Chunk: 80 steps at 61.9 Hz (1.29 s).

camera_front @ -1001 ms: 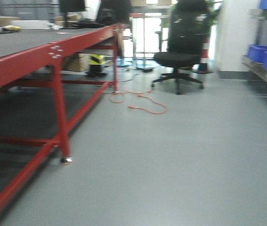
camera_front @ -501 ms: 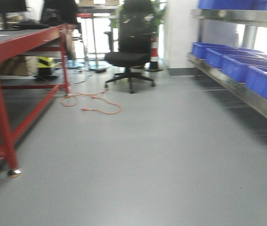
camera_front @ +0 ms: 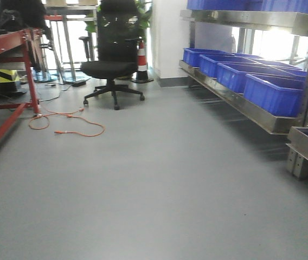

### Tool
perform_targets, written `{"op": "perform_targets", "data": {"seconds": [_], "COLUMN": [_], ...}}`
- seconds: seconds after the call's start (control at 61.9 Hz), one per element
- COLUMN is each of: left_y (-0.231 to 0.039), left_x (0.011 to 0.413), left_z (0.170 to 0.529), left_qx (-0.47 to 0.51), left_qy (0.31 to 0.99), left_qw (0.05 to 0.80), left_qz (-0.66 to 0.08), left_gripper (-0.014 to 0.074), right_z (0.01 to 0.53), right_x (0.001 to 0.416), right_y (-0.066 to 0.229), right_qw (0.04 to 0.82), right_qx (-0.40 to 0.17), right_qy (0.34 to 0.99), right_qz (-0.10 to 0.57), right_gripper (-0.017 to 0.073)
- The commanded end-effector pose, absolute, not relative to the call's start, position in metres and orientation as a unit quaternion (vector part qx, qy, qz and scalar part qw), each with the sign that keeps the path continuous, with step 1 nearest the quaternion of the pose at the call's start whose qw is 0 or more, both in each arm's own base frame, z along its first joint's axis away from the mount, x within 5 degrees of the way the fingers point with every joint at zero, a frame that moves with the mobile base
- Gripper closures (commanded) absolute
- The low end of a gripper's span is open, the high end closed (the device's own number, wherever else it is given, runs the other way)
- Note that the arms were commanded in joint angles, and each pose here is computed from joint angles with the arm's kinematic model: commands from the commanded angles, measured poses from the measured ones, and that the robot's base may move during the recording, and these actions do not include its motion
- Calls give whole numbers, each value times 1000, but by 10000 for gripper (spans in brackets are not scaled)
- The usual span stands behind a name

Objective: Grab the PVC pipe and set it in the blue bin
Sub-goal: 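Drive the base toward the steel rack of blue bins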

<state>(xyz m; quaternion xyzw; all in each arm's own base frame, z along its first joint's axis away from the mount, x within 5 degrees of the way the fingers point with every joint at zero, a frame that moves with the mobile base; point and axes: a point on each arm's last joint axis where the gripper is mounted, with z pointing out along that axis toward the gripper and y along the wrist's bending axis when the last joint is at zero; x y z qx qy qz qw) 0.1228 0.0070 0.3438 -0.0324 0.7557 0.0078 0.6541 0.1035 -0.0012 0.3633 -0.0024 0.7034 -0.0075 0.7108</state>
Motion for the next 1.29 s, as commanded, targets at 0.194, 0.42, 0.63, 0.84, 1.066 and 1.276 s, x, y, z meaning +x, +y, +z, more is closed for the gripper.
{"op": "perform_targets", "data": {"seconds": [0.194,0.42,0.63,0.84,1.066,1.276], "left_y": [6,6,6,6,6,6], "left_x": [122,122,122,122,122,122], "left_z": [347,347,347,347,347,347], "left_qx": [-33,-33,-33,-33,-33,-33], "left_qy": [745,745,745,745,745,745], "left_qw": [666,666,666,666,666,666], "left_qz": [4,4,4,4,4,4], "left_gripper": [704,704,704,704,704,704], "right_z": [366,366,366,366,366,366], "right_x": [103,103,103,103,103,103], "right_y": [-2,-2,-2,-2,-2,-2], "right_qw": [722,722,722,722,722,722], "right_qx": [-2,-2,-2,-2,-2,-2], "right_qy": [692,692,692,692,692,692], "right_qz": [-11,-11,-11,-11,-11,-11], "right_gripper": [728,728,728,728,728,728]}}
